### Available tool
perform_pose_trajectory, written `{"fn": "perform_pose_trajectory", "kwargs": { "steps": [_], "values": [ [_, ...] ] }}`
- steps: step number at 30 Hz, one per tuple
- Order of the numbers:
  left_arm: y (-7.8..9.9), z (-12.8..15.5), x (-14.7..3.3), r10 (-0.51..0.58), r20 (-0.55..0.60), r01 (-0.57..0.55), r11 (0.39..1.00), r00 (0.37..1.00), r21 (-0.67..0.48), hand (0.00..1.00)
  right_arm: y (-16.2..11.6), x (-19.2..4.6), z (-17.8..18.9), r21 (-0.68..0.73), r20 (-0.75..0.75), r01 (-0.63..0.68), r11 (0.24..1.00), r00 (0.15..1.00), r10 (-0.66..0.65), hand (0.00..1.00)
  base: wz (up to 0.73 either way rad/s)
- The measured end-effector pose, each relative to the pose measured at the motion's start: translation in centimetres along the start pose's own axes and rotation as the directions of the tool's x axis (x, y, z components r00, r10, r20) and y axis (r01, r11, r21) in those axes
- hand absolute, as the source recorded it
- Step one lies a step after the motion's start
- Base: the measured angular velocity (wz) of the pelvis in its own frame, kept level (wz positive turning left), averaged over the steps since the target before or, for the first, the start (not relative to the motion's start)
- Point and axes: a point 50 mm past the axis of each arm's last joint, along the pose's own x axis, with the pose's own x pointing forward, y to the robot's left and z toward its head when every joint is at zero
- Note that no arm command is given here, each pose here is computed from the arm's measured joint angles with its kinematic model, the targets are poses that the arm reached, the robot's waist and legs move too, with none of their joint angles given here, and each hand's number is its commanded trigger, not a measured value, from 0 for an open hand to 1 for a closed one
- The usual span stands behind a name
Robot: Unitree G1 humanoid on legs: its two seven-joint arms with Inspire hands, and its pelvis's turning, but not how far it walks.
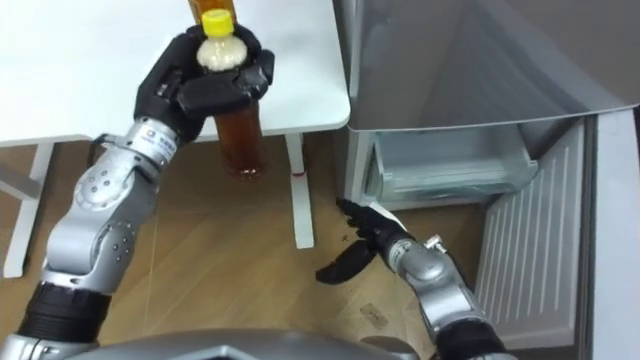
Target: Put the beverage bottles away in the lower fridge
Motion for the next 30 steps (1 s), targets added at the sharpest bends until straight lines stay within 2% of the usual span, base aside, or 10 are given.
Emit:
{"fn": "perform_pose_trajectory", "kwargs": {
  "steps": [7,15,19,30],
  "values": [
    [-0.5,-0.1,0.0,-0.059,0.005,0.059,0.998,0.998,-0.007,1.0,0.5,-0.3,2.7,-0.058,0.105,-0.093,0.994,0.99,0.099,0.0,0.0],
    [-1.7,-0.6,-0.1,-0.132,-0.01,0.131,0.991,0.991,-0.034,1.0,0.8,-0.6,3.6,0.009,0.181,-0.207,0.978,0.963,0.201,0.0,0.0],
    [-2.9,-1.0,-0.2,-0.213,-0.02,0.211,0.975,0.977,-0.074,1.0,1.1,-1.2,5.4,0.012,0.288,-0.283,0.959,0.919,0.268,0.0,0.0],
    [-4.7,-3.2,-1.0,-0.342,-0.1,0.332,0.937,0.934,-0.106,1.0,1.5,-1.3,5.3,0.136,0.359,-0.372,0.918,0.882,0.305,0.0,0.01]
  ]
}}
